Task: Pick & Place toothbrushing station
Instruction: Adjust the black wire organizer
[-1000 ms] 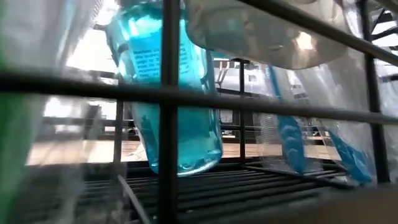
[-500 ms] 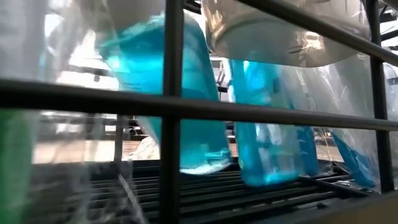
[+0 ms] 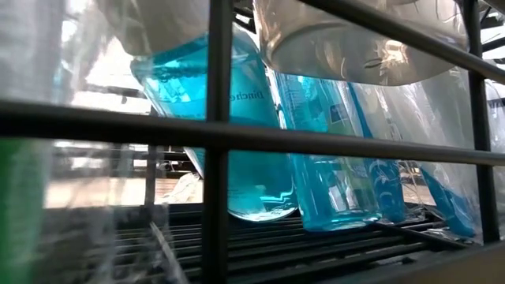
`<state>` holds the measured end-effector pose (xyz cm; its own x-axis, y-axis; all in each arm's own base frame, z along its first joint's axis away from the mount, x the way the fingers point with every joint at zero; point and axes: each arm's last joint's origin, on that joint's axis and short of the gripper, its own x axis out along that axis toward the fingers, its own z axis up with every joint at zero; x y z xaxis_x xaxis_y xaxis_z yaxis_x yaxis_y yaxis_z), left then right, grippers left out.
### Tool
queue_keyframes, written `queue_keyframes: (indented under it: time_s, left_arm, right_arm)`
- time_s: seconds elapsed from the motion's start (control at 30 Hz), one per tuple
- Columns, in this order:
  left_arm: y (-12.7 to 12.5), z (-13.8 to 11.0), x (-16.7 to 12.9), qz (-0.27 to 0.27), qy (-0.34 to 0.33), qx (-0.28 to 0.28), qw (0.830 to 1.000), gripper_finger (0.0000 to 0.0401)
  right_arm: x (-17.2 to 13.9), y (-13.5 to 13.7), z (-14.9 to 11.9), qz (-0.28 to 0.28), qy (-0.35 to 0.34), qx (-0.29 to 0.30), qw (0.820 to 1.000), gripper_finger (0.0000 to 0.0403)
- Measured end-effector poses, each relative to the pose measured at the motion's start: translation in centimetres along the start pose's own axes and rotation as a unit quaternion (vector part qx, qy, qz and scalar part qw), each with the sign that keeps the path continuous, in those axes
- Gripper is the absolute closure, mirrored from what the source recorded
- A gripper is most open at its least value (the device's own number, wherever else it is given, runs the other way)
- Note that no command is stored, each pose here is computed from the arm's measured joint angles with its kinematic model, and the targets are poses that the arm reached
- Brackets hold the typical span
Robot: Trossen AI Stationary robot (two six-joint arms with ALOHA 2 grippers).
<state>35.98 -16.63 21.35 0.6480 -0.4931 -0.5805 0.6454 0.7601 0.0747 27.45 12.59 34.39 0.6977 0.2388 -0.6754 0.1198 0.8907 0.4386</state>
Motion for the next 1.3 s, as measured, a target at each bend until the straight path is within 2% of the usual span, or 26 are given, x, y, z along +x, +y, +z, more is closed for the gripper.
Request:
queue_keyframes:
  time_s: [0.1, 0.2, 0.33, 0.47, 0.6, 0.77, 0.83, 0.93, 1.03, 1.17, 1.3]
  left_arm:
    - [0.0, 0.1, -0.7, 0.023, 0.017, -0.006, 1.000, 0.0348]
    - [0.4, 0.4, -2.1, 0.082, 0.034, -0.037, 0.995, 0.0357]
    - [1.5, 1.0, -4.5, 0.125, 0.025, -0.142, 0.982, 0.0378]
    - [2.1, 1.2, -5.4, 0.133, 0.004, -0.263, 0.955, 0.0398]
    - [1.1, 1.5, -5.1, 0.127, -0.003, -0.310, 0.942, 0.0400]
    - [0.3, 1.3, -4.3, 0.158, -0.009, -0.356, 0.921, 0.0400]
    - [0.3, 1.1, -3.8, 0.158, -0.010, -0.378, 0.912, 0.0400]
    - [-0.1, 0.9, -3.0, 0.163, -0.016, -0.397, 0.903, 0.0400]
    - [-0.6, 1.0, -2.9, 0.190, -0.025, -0.410, 0.892, 0.0400]
    - [-0.5, 1.0, -3.0, 0.244, -0.049, -0.451, 0.857, 0.0400]
    - [-0.2, 0.4, -2.7, 0.237, -0.049, -0.519, 0.820, 0.0400]
  right_arm:
    - [0.0, 0.2, -0.1, 0.002, 0.001, -0.003, 1.000, 0.0101]
    - [0.0, 0.4, -0.4, 0.005, 0.005, 0.004, 1.000, 0.0101]
    - [-0.1, 0.4, -0.6, 0.000, 0.015, 0.015, 1.000, 0.0103]
    - [-0.1, 0.3, -0.9, -0.009, 0.023, 0.018, 1.000, 0.0129]
    - [0.4, -0.1, -1.3, -0.016, 0.030, 0.008, 0.999, 0.0195]
    - [1.9, -1.2, -3.0, -0.034, 0.054, -0.002, 0.998, 0.0347]
    - [2.8, -1.4, -3.8, -0.028, 0.050, -0.007, 0.998, 0.0387]
    - [4.0, -1.7, -4.9, -0.013, 0.037, 0.000, 0.999, 0.0384]
    - [4.7, -2.0, -5.7, -0.008, 0.034, 0.001, 0.999, 0.0395]
    - [5.0, -2.2, -6.2, -0.014, 0.038, 0.010, 0.999, 0.0396]
    - [5.0, -2.1, -6.2, -0.014, 0.033, 0.010, 0.999, 0.0401]
